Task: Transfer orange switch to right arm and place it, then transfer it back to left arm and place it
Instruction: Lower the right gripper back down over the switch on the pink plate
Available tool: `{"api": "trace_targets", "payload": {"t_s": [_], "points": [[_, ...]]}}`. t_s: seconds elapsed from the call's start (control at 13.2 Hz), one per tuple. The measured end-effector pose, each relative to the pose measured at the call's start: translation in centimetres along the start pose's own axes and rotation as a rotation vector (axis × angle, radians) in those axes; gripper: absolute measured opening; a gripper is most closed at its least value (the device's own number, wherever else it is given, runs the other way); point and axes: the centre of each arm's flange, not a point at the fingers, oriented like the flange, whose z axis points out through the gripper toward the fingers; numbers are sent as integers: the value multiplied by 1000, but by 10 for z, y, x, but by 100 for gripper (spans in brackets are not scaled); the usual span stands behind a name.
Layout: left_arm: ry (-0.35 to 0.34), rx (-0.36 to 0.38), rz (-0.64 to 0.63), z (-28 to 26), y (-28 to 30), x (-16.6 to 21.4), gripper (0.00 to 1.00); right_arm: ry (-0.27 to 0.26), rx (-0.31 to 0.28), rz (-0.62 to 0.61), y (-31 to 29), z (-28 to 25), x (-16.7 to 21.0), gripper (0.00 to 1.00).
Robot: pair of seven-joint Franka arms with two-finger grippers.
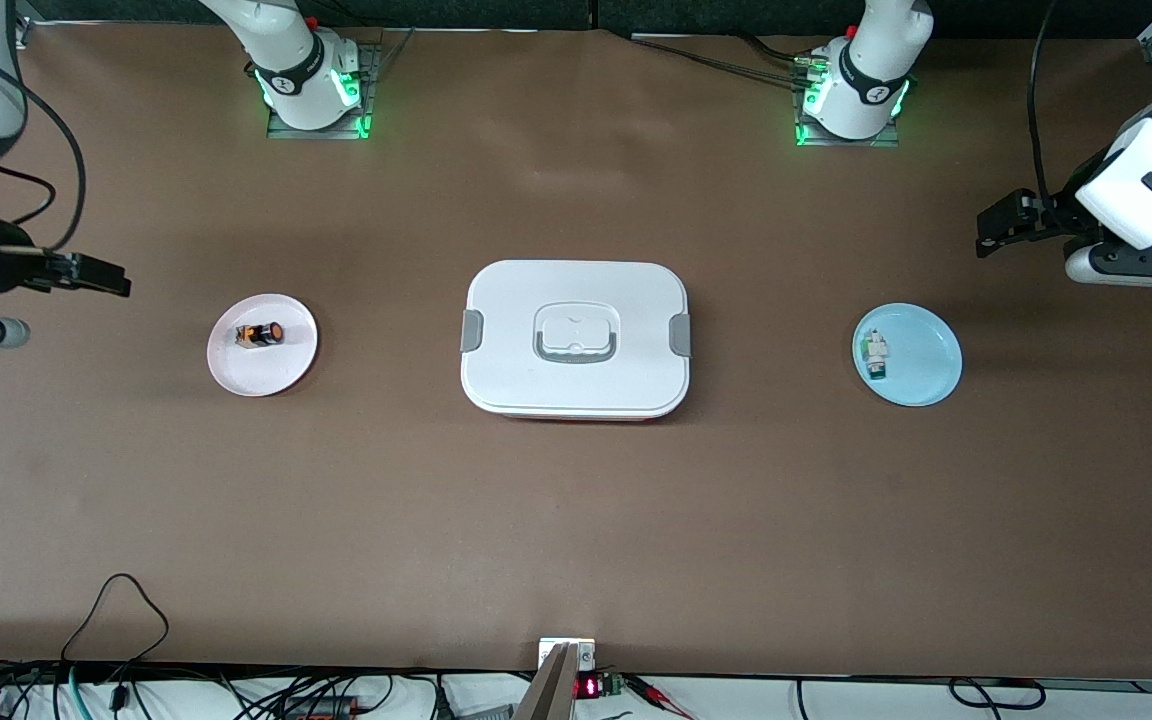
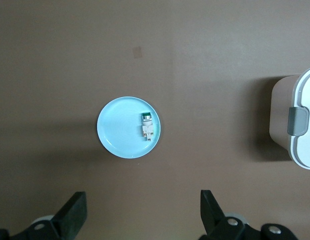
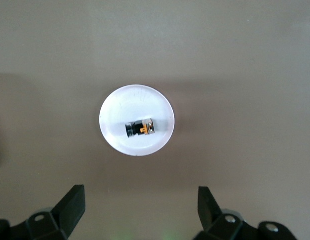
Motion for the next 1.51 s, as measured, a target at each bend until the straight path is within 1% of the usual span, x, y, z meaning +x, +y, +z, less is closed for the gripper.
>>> {"api": "trace_targets", "payload": {"t_s": [0.38, 0.53, 0.68, 0.91, 1.06, 1.29, 1.51], "points": [[-1, 0, 0, 0, 0, 0, 100, -31, -6, -7, -6, 68, 41, 100], [-1, 0, 0, 0, 0, 0, 100, -29, -7, -9, -7, 99, 50, 100], [-1, 0, 0, 0, 0, 0, 100, -26, -6, -10, -8, 137, 46, 100], [-1, 0, 0, 0, 0, 0, 100, -30, -1, -13, -10, 194, 25, 100], [-1, 0, 0, 0, 0, 0, 100, -24, 2, -31, -20, 217, 13, 100], [-1, 0, 0, 0, 0, 0, 100, 5, 5, -58, -35, 242, 2, 100], [-2, 0, 0, 0, 0, 0, 100, 37, 6, -88, -35, 272, -10, 100]]}}
